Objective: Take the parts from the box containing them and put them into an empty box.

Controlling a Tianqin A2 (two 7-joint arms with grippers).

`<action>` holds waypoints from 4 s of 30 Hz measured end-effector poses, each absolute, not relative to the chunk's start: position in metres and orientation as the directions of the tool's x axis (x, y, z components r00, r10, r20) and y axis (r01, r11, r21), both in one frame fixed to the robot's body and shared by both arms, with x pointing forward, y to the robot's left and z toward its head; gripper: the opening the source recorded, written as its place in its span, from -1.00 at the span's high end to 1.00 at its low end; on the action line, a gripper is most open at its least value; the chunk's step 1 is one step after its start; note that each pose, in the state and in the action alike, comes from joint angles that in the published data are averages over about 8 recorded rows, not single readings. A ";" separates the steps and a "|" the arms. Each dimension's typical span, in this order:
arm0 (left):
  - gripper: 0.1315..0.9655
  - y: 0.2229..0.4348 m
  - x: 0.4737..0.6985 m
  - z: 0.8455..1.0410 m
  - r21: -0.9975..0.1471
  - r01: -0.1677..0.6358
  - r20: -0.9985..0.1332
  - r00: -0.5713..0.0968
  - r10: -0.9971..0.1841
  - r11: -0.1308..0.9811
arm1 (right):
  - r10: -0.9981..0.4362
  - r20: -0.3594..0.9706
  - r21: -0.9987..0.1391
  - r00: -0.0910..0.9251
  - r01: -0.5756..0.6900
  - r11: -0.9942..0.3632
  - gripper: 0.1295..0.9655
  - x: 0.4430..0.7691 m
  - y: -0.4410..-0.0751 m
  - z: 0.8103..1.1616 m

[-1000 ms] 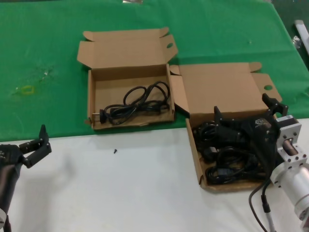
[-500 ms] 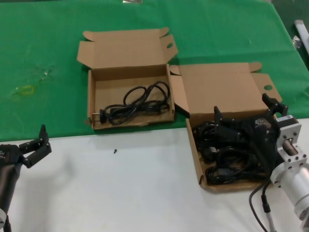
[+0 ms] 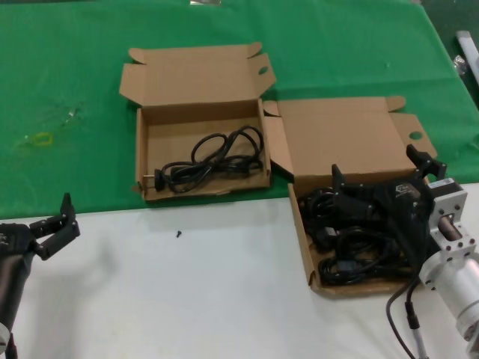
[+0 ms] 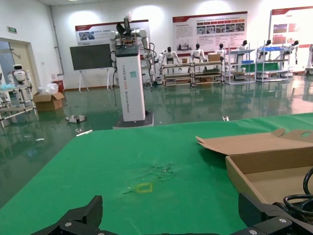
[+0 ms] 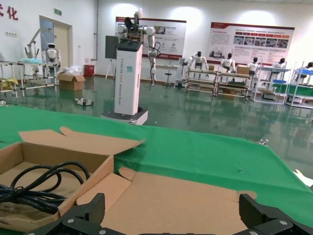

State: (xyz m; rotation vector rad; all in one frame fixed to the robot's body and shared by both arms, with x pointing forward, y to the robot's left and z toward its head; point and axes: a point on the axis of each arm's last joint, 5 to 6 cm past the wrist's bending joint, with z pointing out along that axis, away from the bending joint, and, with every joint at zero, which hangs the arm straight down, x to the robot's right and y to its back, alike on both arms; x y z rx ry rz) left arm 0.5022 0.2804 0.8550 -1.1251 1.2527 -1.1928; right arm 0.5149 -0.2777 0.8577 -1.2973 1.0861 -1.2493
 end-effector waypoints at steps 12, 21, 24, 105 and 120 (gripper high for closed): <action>-1.00 0.280 0.502 0.855 -0.997 0.022 -0.071 -0.035 -0.997 0.070 | -0.992 0.107 -0.994 0.066 0.032 -0.106 -1.00 0.515 -0.278 0.858; -1.00 0.280 0.502 0.855 -0.997 0.022 -0.071 -0.035 -0.997 0.070 | -0.992 0.107 -0.994 0.066 0.032 -0.106 -1.00 0.515 -0.278 0.858; -1.00 0.280 0.502 0.855 -0.997 0.022 -0.071 -0.035 -0.997 0.070 | -0.992 0.107 -0.994 0.066 0.032 -0.106 -1.00 0.515 -0.278 0.858; -1.00 0.280 0.502 0.855 -0.997 0.022 -0.071 -0.035 -0.997 0.070 | -0.992 0.107 -0.994 0.066 0.032 -0.106 -1.00 0.515 -0.278 0.858; -1.00 0.280 0.502 0.855 -0.997 0.022 -0.071 -0.035 -0.997 0.070 | -0.992 0.107 -0.994 0.066 0.032 -0.106 -1.00 0.515 -0.278 0.858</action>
